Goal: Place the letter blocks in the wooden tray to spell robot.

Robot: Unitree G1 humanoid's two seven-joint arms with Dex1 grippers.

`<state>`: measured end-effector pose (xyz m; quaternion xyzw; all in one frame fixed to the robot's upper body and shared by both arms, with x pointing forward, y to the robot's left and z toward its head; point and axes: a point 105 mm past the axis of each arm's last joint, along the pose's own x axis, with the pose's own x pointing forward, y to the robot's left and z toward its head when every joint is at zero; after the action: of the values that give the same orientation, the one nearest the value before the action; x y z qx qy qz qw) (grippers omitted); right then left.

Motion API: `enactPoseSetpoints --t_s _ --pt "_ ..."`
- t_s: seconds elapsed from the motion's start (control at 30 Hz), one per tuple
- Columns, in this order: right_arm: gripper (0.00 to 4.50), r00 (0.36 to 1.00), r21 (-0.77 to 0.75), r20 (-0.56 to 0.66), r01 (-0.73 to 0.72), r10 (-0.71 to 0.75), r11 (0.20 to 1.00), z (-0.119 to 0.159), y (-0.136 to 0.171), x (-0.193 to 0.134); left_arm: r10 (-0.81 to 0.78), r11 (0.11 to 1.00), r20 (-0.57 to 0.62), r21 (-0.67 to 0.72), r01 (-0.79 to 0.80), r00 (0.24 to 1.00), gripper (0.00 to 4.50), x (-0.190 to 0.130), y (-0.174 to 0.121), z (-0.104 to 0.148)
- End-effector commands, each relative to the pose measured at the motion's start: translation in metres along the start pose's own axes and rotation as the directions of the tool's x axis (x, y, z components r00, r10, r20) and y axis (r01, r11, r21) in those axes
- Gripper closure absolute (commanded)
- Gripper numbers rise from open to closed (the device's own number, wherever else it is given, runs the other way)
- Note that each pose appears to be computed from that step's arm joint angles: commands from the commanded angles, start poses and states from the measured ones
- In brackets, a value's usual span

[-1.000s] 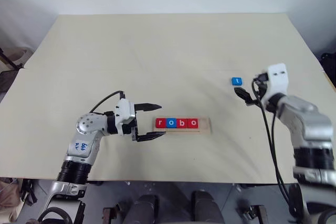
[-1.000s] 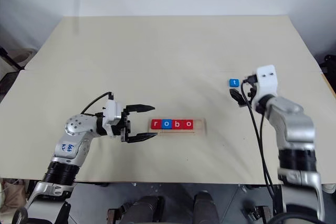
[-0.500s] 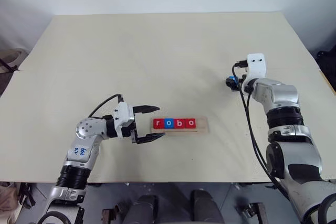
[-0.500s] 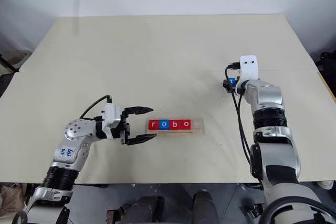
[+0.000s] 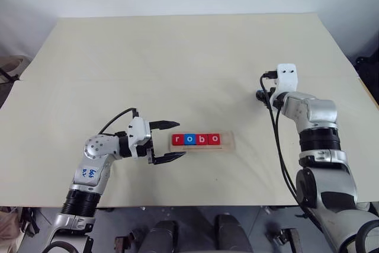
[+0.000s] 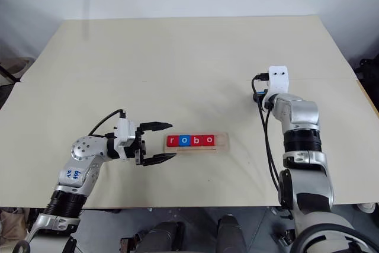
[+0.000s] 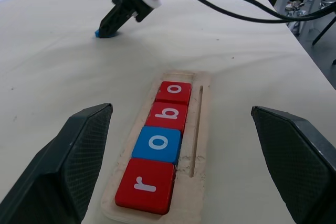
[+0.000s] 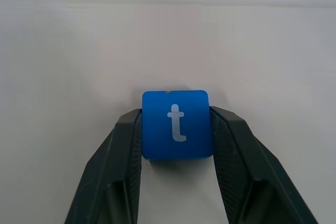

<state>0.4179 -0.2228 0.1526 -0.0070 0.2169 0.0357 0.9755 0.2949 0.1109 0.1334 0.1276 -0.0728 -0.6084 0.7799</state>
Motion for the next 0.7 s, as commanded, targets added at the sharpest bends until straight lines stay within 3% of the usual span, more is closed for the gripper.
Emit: enactPoseSetpoints --t_s 0.03,0.33,0.53,0.7 --pt "3.03 0.999 -0.045 0.041 -0.027 0.029 0.999 0.003 0.002 -0.034 -0.021 0.999 0.024 0.030 0.021 0.999 0.00 0.000 -0.001 0.010" --pt "3.03 0.999 -0.077 -0.033 0.000 -0.003 0.997 -0.070 0.012 -0.100 -0.058 0.998 0.033 0.028 0.057 0.998 0.00 -0.001 -0.002 0.015" --pt "3.03 0.999 -0.050 -0.035 0.029 -0.030 0.998 -0.081 0.017 -0.109 -0.076 0.997 0.032 0.027 0.075 0.997 0.00 0.000 -0.002 0.017" --pt "1.34 1.000 -0.052 0.012 -0.001 0.001 0.999 -0.072 0.021 -0.110 -0.081 0.996 0.034 0.034 0.080 0.996 0.00 0.003 0.001 0.020"
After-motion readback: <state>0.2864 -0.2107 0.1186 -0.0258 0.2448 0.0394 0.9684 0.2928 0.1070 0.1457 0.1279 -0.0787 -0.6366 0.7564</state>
